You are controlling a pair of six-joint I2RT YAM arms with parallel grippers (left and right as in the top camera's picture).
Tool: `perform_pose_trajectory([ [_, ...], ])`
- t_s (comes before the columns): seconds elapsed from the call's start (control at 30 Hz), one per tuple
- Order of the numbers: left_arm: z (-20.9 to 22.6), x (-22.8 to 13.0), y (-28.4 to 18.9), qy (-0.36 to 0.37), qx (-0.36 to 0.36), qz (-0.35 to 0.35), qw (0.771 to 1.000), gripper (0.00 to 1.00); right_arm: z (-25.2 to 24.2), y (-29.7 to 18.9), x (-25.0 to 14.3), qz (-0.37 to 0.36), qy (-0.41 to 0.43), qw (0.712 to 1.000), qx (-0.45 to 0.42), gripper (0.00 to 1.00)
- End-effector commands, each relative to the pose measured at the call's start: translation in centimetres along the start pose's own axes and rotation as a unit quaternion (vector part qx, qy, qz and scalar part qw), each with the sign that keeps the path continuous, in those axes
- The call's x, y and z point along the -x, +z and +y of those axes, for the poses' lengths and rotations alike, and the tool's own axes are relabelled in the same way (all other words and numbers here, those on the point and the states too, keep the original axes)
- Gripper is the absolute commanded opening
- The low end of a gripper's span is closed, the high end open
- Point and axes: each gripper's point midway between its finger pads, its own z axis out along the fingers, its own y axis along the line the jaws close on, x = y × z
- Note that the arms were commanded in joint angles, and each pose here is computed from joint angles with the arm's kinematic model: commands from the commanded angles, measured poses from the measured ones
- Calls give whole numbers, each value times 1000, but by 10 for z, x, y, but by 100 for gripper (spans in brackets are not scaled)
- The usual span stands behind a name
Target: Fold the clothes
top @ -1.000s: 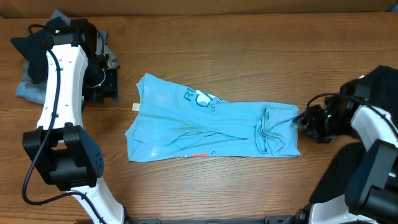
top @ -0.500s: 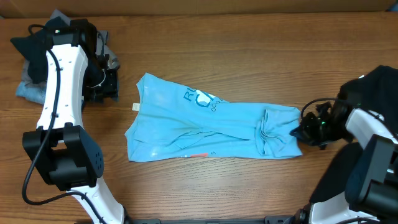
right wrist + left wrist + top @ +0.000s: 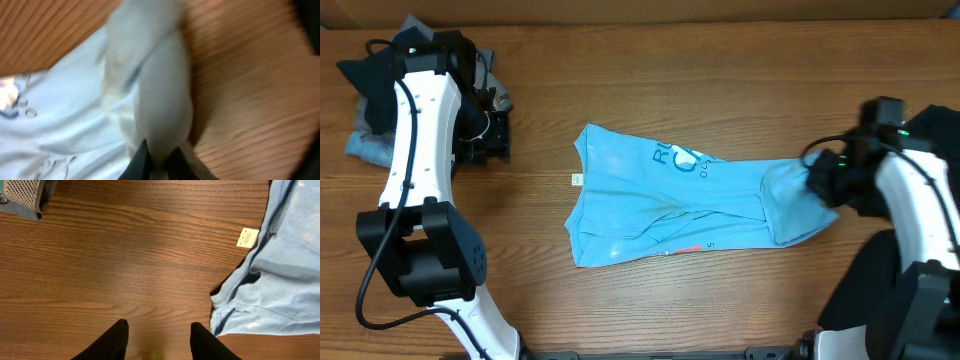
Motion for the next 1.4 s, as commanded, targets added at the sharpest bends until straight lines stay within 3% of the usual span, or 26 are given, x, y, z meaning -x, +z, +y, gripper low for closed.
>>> perform_pose_trajectory([
  [0.0,-3,-2,-3,12,-6,-3,1000,43,27,4,-13,-6,-44,999,-21,4],
  [0.2,-3,-2,-3,12,-6,-3,1000,43,73,19,-33,-16,-99,994,-33,4],
  [0.53,-3,-2,-3,12,-6,-3,1000,44,104,55,-65,23,-143,988,-46,5],
  [0.63,-3,-1,-3,12,-7,-5,1000,47,112,56,-68,19,-156,987,-40,43],
  [0.7,-5,0,-3,12,-12,-8,1000,52,111,55,-69,20,-155,987,-41,54],
  [1.0,-42,11,-6,21,-111,-28,993,59,121,11,-47,-27,-142,989,13,54],
  [1.1,-50,9,0,36,-113,-22,993,60,119,-5,-34,-54,-134,989,28,53],
  [1.17,-59,4,7,47,-113,-12,992,60,113,-8,-25,-63,-118,991,30,39],
  [1.37,-96,-12,51,91,-120,15,989,70,93,7,-13,-49,-87,995,13,15],
])
